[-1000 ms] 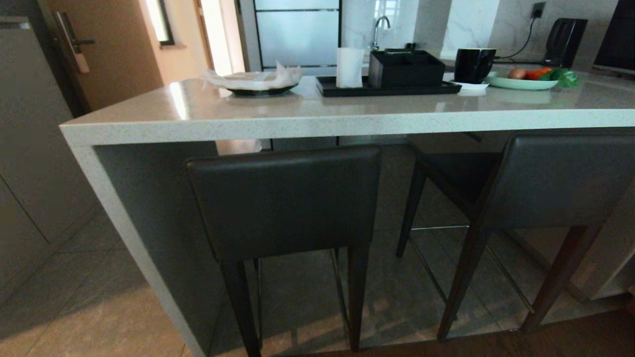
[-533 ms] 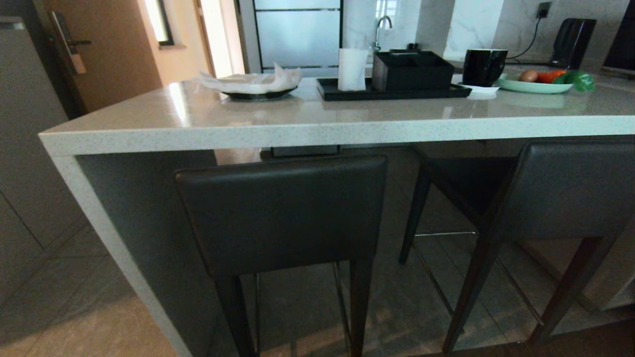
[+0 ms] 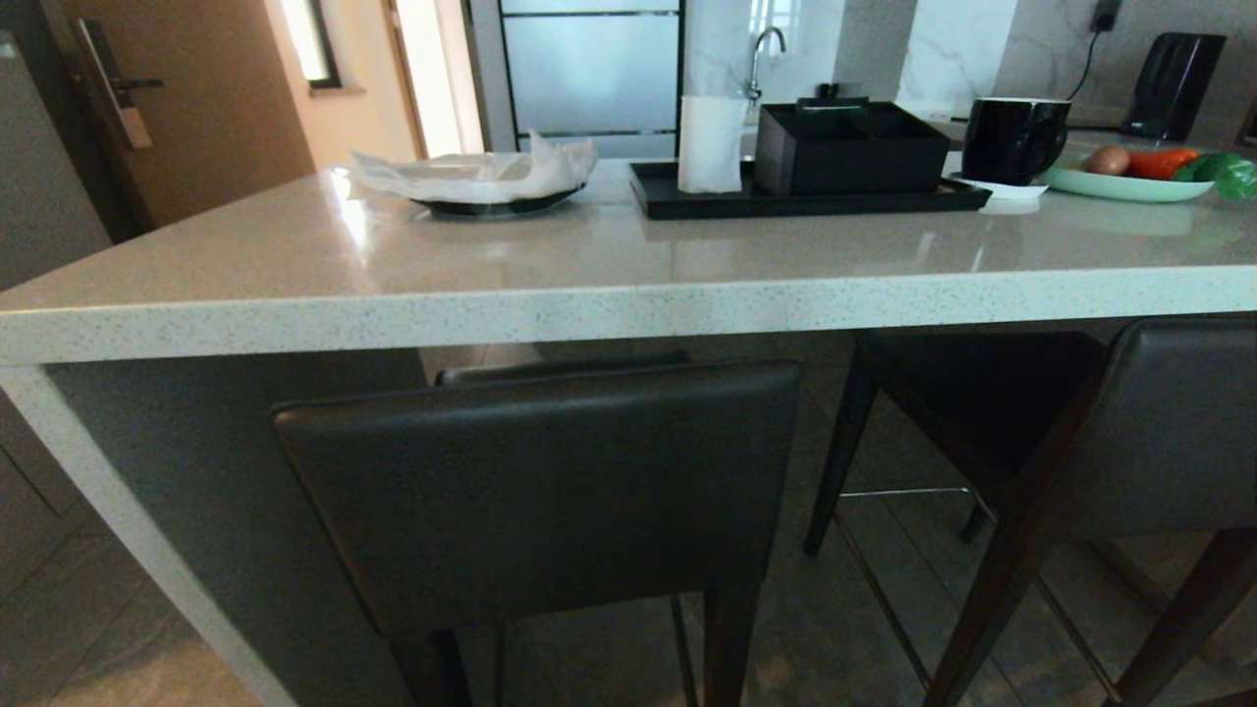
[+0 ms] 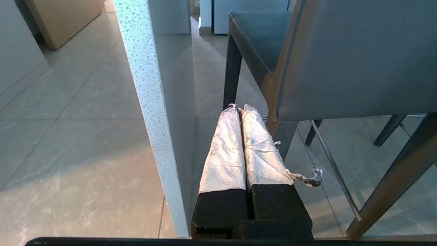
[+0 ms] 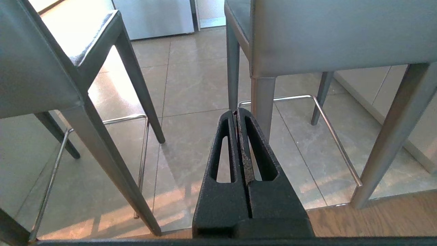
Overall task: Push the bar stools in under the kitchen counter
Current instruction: Pull the gray chair out from under the dining table
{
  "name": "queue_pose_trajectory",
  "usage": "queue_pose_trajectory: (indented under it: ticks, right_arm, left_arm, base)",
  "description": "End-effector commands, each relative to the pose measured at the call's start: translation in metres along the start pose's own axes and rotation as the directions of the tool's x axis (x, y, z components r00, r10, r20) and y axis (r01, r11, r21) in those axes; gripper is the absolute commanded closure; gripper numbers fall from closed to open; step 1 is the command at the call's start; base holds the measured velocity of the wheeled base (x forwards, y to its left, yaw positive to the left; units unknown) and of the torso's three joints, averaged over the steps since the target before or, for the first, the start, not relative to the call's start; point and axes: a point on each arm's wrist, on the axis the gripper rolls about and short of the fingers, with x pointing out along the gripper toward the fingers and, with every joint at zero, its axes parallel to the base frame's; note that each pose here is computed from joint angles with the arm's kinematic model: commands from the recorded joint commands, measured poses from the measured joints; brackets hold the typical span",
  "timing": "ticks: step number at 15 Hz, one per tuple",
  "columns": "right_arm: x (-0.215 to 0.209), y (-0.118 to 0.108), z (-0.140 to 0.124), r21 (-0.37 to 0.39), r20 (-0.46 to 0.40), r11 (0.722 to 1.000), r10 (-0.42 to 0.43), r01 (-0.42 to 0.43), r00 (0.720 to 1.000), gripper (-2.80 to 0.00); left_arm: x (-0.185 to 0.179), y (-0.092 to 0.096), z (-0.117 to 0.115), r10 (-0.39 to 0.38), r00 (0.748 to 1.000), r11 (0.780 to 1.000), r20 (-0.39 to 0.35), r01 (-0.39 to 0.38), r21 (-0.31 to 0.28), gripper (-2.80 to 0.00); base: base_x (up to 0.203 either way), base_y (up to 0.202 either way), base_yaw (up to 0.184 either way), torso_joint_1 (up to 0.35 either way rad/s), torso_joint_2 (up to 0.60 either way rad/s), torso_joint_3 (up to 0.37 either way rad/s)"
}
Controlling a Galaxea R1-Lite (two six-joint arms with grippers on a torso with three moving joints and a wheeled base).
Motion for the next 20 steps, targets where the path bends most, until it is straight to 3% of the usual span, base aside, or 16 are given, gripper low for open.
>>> queue_pose_trajectory:
  ticks: [1,9,10,20]
  right_arm:
    - [0.0001,0.0,-0.0004,0.0,-0.002,1.0,0.0,0.0,1.0,0.0]
    - [0.0001,0.0,-0.0004,0.0,-0.002,1.0,0.0,0.0,1.0,0.0]
    - [0.0001,0.0,-0.0004,0.0,-0.002,1.0,0.0,0.0,1.0,-2.8]
    - [0.0002,0.0,-0.0004,0.0,-0.003,1.0,0.0,0.0,1.0,-2.8]
  left_arm:
    - [0.0,0.0,0.0003,0.0,1.0,1.0,0.001,0.0,-0.001,0.0]
    - [0.0,0.0,0.0003,0.0,1.0,1.0,0.001,0.0,-0.001,0.0]
    - [0.0001,0.0,0.0,0.0,1.0,1.0,0.0,0.0,-0.001,-2.74]
    - [0.0,0.0,0.0002,0.0,1.0,1.0,0.001,0.0,-0.005,-2.8]
  base:
    - [0.0,0.0,0.0,0.0,0.0,0.0]
    - [0.0,0.0,0.0,0.0,0.0,0.0]
    - [0.0,0.0,0.0,0.0,0.0,0.0]
    - [0.0,0.0,0.0,0.0,0.0,0.0]
